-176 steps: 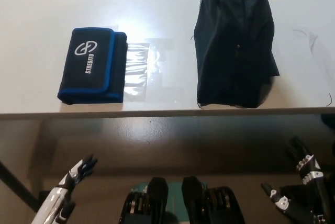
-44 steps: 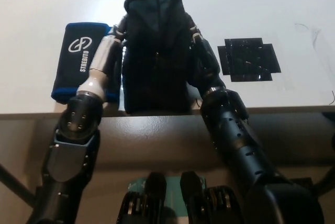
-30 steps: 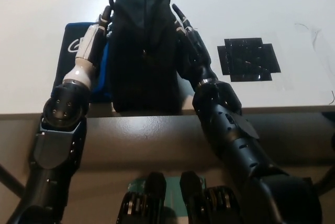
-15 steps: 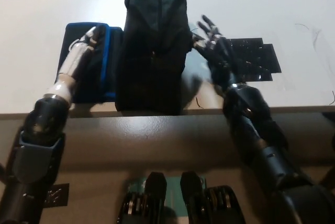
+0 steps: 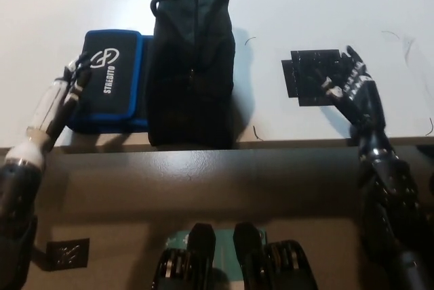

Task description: Use both hands to pick up the lunch bag on the right hand side and smoothly move it near the note book on the left hand side

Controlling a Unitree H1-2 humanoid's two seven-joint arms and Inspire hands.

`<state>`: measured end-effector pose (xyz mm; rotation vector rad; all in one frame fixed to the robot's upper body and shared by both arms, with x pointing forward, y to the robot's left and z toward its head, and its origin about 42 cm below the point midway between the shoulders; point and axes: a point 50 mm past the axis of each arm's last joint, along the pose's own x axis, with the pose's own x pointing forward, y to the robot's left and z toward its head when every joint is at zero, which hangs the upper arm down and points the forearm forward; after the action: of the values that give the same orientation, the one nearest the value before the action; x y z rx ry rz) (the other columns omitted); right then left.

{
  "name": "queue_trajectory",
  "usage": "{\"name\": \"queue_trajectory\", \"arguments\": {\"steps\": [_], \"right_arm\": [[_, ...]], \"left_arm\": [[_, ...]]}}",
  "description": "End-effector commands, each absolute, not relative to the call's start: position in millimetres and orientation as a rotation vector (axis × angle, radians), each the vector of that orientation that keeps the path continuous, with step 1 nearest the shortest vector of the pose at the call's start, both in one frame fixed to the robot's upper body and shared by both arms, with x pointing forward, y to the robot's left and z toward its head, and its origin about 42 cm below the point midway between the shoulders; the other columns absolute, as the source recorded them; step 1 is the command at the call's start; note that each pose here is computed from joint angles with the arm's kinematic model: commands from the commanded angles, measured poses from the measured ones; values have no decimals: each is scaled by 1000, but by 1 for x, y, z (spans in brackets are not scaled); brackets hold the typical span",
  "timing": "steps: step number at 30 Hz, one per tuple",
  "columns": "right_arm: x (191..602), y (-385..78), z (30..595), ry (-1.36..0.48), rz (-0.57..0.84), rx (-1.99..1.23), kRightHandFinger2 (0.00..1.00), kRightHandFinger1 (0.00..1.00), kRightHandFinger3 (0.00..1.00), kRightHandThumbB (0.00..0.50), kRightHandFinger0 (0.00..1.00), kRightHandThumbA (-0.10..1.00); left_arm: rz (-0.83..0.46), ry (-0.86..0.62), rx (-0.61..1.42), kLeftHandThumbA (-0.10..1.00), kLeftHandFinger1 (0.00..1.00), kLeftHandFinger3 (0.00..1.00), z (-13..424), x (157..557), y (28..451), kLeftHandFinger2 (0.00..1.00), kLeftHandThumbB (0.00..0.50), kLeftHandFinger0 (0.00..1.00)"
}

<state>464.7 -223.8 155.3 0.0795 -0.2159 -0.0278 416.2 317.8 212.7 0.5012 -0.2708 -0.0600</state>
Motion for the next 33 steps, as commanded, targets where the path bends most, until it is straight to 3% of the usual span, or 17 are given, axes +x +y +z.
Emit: {"name": "queue_trajectory", "arguments": {"steps": [1,3,7,9,11,14,17,19,21,22,26,29,33], "right_arm": [[420,-250,239,-638,-96,-71,1000,1000,1000,389,1000,1000],[404,-256,233,-649,-99,-52,1000,1000,1000,397,1000,1000],[379,-260,217,-643,-98,-17,1000,1000,1000,361,1000,1000],[365,-261,205,-639,-90,-12,1000,1000,1000,355,1000,1000],[351,-260,195,-628,-87,0,1000,1000,1000,368,1000,1000],[331,-260,178,-606,-93,-13,1000,1000,1000,400,1000,1000],[312,-260,155,-560,-102,5,1000,1000,1000,327,1000,1000],[306,-260,143,-524,-95,25,1000,1000,1000,259,1000,1000],[301,-260,133,-488,-97,46,1000,1000,1000,220,1000,1000],[298,-261,126,-465,-95,57,1000,1000,1000,213,1000,1000],[291,-262,106,-393,-101,40,1000,1000,1000,188,1000,1000],[293,-262,94,-346,-112,9,1000,1000,1000,155,1000,1000],[297,-266,77,-283,-129,15,1000,1000,1000,163,1000,1000]], "left_arm": [[-47,-559,581,1000,1000,1000,266,346,338,1000,434,1000],[-51,-565,542,1000,1000,1000,252,326,336,1000,409,1000],[-38,-566,502,1000,1000,1000,234,297,336,1000,363,1000],[-25,-563,482,1000,1000,1000,222,281,337,1000,306,1000],[6,-550,454,1000,1000,1000,210,268,338,1000,297,1000],[38,-556,406,1000,1000,1000,195,253,338,1000,219,1000],[64,-526,386,1000,1000,1000,178,239,341,1000,146,1000],[79,-508,385,1000,897,1000,168,235,345,915,92,924],[83,-485,401,1000,804,1000,158,233,350,820,77,898],[84,-452,394,1000,783,991,151,231,352,785,98,854],[99,-361,384,1000,781,884,127,230,361,768,108,808],[123,-309,373,1000,764,873,112,235,366,763,99,784],[134,-235,351,979,787,896,91,242,372,792,81,775]]}}
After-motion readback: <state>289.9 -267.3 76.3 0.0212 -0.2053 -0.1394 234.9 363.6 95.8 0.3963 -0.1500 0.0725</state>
